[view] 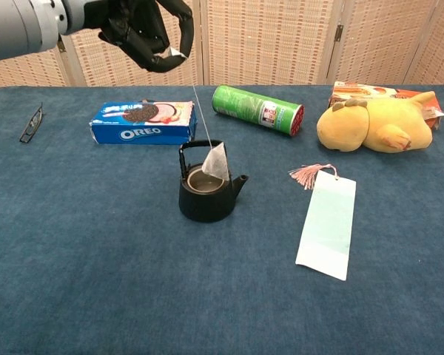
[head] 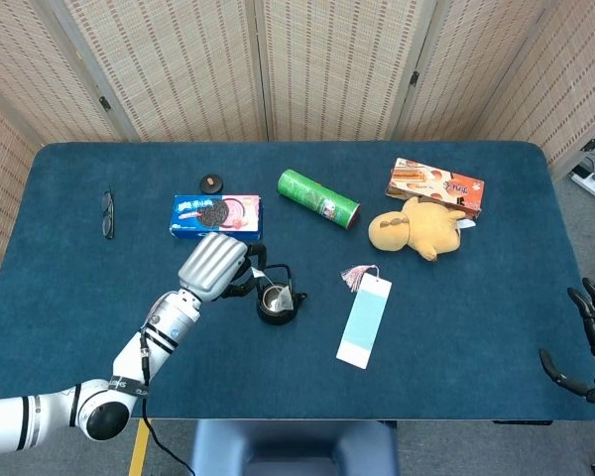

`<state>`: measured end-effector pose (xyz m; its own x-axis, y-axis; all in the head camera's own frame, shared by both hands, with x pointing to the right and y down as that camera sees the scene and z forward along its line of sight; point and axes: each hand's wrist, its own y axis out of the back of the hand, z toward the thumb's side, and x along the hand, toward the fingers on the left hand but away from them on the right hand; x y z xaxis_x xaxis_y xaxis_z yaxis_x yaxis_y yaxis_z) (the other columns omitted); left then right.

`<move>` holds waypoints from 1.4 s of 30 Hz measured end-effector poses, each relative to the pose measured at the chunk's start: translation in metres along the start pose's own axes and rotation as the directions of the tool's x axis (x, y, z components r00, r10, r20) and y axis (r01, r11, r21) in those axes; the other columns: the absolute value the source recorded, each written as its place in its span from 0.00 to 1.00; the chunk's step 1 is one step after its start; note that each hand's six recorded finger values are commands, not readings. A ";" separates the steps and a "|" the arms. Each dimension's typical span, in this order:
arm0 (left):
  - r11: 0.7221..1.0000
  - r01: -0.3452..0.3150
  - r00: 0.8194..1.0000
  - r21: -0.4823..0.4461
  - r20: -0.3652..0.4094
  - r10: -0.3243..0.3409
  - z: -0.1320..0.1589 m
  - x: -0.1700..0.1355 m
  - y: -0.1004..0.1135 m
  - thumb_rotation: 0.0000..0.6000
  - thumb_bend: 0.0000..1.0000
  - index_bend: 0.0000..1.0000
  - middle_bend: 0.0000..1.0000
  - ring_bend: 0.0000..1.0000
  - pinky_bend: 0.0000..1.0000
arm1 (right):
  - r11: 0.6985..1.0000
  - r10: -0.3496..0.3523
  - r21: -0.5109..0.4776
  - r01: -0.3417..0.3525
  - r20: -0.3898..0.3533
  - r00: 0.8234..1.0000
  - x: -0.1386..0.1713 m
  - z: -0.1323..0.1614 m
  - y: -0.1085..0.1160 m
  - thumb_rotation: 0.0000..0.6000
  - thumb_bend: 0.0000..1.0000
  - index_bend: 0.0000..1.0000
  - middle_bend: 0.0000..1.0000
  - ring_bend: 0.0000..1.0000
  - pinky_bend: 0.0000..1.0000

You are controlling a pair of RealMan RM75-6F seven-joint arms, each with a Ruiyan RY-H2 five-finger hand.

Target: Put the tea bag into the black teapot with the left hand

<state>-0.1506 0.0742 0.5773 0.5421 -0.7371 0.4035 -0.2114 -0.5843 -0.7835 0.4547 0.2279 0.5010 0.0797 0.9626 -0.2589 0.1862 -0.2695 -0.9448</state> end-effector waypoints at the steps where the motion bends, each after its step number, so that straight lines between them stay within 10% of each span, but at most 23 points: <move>1: 1.000 0.004 1.000 0.001 -0.002 -0.004 -0.002 0.001 -0.001 1.00 0.59 0.62 1.00 1.00 1.00 | 1.000 -0.001 0.002 0.001 0.002 1.000 0.000 -0.001 0.000 0.69 0.39 0.00 0.00 0.00 0.00; 23: 0.969 0.137 0.991 -0.205 0.020 -0.136 -0.026 -0.065 -0.101 1.00 0.59 0.61 1.00 1.00 1.00 | 1.000 0.001 0.009 -0.001 -0.010 1.000 0.002 0.002 -0.001 0.69 0.39 0.00 0.00 0.00 0.00; 33: 0.951 0.174 0.984 -0.254 -0.001 -0.180 -0.045 -0.119 -0.136 1.00 0.42 0.13 1.00 1.00 1.00 | 1.000 0.014 0.014 -0.014 -0.028 1.000 0.003 0.008 -0.005 0.69 0.39 0.00 0.00 0.00 0.00; 42: 0.964 0.168 0.985 -0.207 -0.007 -0.173 -0.043 -0.126 -0.119 1.00 0.33 0.11 1.00 1.00 1.00 | 1.000 0.018 0.014 -0.017 -0.031 0.999 0.003 0.009 -0.006 0.69 0.39 0.00 0.00 0.00 0.00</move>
<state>-0.2288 0.2218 0.6403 0.5644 -0.6272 0.5366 -0.2810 -0.7573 -0.5896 0.4447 0.2325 0.5036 0.1131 0.9564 -0.2692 0.1710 -0.2856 -0.9430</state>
